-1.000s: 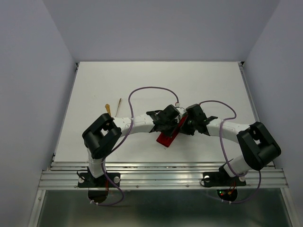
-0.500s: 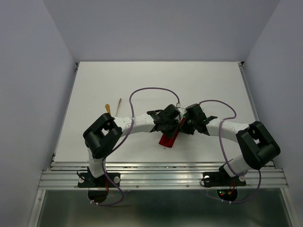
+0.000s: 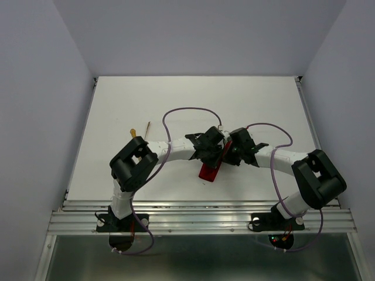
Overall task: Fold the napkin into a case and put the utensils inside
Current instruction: Smooth out the smaller rectangle-folded napkin at the center of the board.
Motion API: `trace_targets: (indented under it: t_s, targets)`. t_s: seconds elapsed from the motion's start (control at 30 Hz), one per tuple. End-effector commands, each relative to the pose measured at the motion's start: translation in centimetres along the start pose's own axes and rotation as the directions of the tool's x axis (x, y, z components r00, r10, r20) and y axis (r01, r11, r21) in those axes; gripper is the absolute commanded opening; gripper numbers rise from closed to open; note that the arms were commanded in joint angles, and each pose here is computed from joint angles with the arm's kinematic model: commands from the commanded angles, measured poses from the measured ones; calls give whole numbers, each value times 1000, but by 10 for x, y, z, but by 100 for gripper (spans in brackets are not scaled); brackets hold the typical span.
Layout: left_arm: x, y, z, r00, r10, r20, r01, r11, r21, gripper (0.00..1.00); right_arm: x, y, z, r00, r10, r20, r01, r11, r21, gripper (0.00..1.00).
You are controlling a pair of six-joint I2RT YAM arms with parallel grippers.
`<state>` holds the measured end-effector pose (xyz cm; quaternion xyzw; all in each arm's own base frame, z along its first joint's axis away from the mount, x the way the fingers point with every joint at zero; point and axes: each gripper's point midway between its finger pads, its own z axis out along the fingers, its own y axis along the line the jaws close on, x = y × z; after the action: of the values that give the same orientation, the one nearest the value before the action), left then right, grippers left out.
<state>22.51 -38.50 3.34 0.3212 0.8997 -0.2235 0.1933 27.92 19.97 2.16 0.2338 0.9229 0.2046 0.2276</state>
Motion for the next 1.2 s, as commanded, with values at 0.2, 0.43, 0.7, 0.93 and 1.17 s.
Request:
trace_targets:
  t_s: [0.2,0.43,0.7,0.93,1.17]
  targets:
    - [-26,-13,-15,998,-26,65,23,999,42,11,-14,7,-8,998,-2,64,2,1000,-4,8]
    - [-30,-14,-30,997,-28,77,26,999,31,24,-26,2,-27,992,-14,129,12,1000,17,29]
    - [-36,-19,-49,995,-22,99,18,999,43,54,-43,0,-51,980,-28,199,22,999,32,37]
    - [-46,-25,-61,993,-14,121,7,999,53,65,-60,0,-56,974,-13,228,4,999,38,41]
    - [-71,-12,-78,980,-44,197,35,998,46,26,-77,4,-61,968,2,251,-10,999,32,41]
